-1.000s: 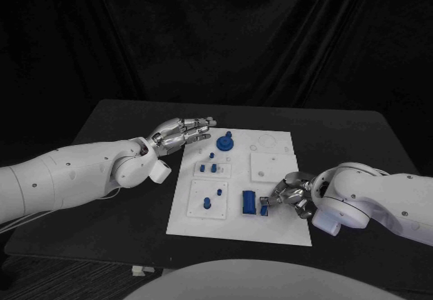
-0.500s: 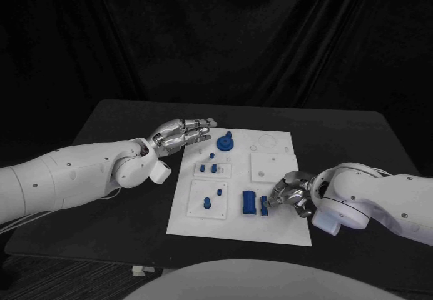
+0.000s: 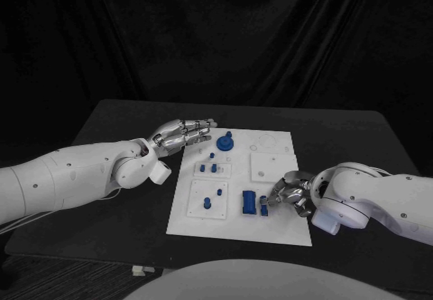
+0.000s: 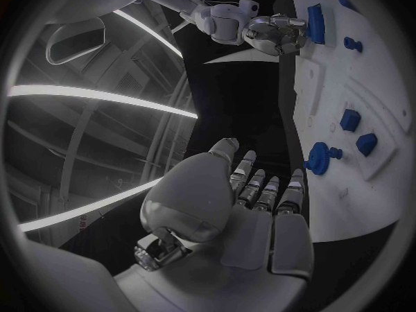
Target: Assemble the parts on the task board
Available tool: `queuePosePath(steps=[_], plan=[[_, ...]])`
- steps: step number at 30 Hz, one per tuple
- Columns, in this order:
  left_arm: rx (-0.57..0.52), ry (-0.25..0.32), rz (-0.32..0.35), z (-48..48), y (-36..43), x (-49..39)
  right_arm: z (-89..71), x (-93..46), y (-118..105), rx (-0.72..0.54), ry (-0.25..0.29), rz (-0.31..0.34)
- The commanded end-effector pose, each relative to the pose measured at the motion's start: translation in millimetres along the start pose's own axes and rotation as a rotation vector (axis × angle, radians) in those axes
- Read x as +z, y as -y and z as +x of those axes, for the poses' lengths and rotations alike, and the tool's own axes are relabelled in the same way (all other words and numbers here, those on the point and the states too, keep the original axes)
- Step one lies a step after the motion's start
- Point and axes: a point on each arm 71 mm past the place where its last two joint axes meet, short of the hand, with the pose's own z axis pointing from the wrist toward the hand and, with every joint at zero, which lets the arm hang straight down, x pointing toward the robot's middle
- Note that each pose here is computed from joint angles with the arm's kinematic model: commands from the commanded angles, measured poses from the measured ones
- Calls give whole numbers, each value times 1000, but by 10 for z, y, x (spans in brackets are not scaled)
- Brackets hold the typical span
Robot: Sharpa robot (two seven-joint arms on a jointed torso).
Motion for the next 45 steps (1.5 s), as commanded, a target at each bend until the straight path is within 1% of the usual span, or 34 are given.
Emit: queuePosePath(steps=[1,4,7,9,12,13,17,19,21,27,31,37,45], plan=[[-14,-7,13,14,7,-3,-10,-19,-1,17,28,-32],[-13,-4,14,9,10,-15,-35,-68,-1,43,62,-79],[-11,1,16,2,13,-27,-90,-167,-8,66,111,-150],[-10,4,18,-3,15,-33,-133,-239,-22,60,148,-198],[-7,9,26,-9,21,-36,-201,-353,-47,26,219,-282],[-7,9,27,-9,21,-36,-205,-361,-48,23,224,-289],[-2,15,40,-10,30,-33,-279,-459,-70,-54,303,-403],[0,19,45,-13,35,-36,-302,-477,-75,-101,328,-438],[3,25,53,-20,41,-41,-322,-486,-71,-177,356,-473],[9,36,68,-36,53,-58,-279,-440,29,-334,376,-505],[10,39,71,-44,56,-68,-210,-375,103,-400,363,-504],[10,39,74,-43,59,-72,-120,-308,153,-466,352,-504],[11,42,74,-50,59,-83,-78,-268,162,-494,339,-497]])
